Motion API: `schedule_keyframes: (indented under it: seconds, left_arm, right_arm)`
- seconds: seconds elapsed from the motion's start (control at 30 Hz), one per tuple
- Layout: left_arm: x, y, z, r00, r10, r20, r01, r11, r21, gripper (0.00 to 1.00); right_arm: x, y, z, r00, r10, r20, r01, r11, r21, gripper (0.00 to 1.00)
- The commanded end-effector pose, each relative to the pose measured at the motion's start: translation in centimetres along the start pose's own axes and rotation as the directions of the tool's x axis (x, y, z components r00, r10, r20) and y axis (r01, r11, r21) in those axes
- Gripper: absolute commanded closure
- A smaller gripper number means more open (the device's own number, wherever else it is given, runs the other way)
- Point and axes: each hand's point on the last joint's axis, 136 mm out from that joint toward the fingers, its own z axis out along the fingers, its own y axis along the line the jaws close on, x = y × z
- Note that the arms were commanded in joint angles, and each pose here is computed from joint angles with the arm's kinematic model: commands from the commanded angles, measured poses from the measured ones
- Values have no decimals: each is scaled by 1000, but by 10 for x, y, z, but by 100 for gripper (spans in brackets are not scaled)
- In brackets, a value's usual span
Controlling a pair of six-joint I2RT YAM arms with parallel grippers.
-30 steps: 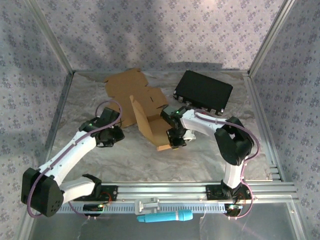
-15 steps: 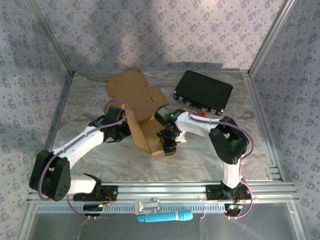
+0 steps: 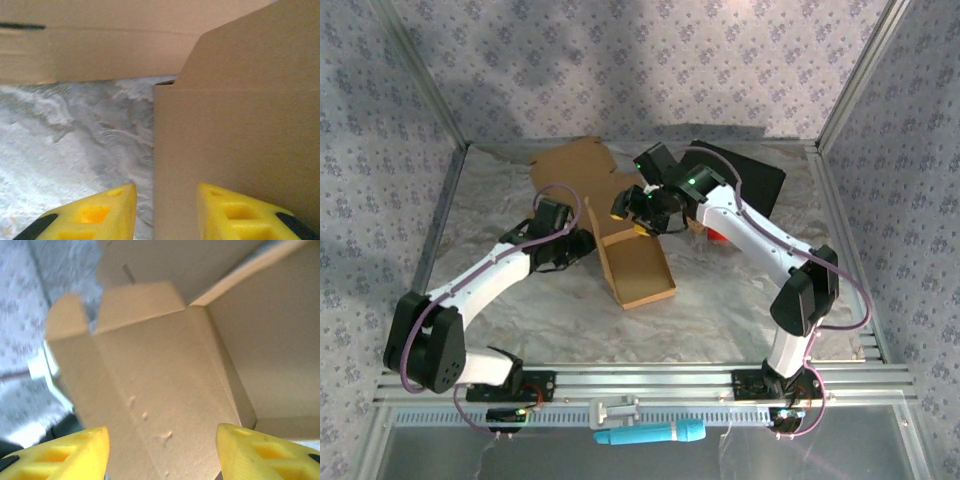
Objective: Fold the paper box
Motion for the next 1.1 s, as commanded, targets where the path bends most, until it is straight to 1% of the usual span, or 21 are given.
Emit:
schedule_keyframes:
  seconds: [0.0,0.1,0.2,0.27,0.37,0.43,0.5,0.53,0.63,0.7,0.77,0.8,0.9,1.0,1.03,1.07]
  left_arm:
    - [-7,-23,0,1000,22,-8,-21,998,53,63]
    - [-5,-24,6,1000,24,-19,-24,998,50,63]
    - [-6,-28,9,999,29,-22,-28,998,51,63]
    - [-6,-31,11,999,37,-25,-35,998,52,63]
    - [-7,-35,12,998,48,-28,-46,997,55,63]
    - [-7,-37,13,998,52,-31,-51,997,58,63]
    - [-7,-38,14,998,54,-33,-52,997,57,63]
    - [-7,-39,14,998,55,-34,-53,997,60,63]
    - [-6,-41,15,997,58,-41,-56,997,61,63]
    - [-7,-43,13,997,64,-41,-61,996,64,64]
    - [-10,-47,5,997,74,-29,-72,996,52,63]
    - [-13,-49,0,997,78,-19,-77,996,44,61]
    - [-22,-54,-22,996,82,30,-83,996,27,56]
    - [-30,-62,-52,990,93,107,-97,995,33,52]
    - [-31,-63,-62,988,95,125,-100,995,31,52]
    - [-30,-63,-68,986,95,135,-100,995,31,51]
  right_arm:
    - [18,14,-8,950,-309,-46,307,951,-34,39]
    - [17,21,-8,946,-318,-58,313,946,-81,37]
    - [20,17,-1,930,-349,-111,343,936,-72,37]
    - [20,18,2,928,-354,-119,349,935,-65,38]
    - [17,15,8,935,-330,-129,328,944,-37,42]
    - [16,8,15,940,-302,-158,306,952,-2,47]
    - [15,3,22,936,-304,-180,313,949,24,49]
    - [15,3,24,933,-311,-183,321,947,25,50]
    - [12,4,28,945,-285,-163,293,955,31,58]
    - [8,3,30,955,-257,-146,267,963,49,67]
    - [4,-4,30,971,-202,-127,214,973,89,79]
    - [3,-6,30,978,-172,-119,184,978,96,84]
    - [-6,-7,25,998,-52,-33,55,994,99,100]
    - [-16,-6,11,991,98,93,-104,993,56,100]
    - [-20,-6,4,977,155,146,-162,986,40,100]
    - [-23,-13,-5,950,233,207,-245,969,38,100]
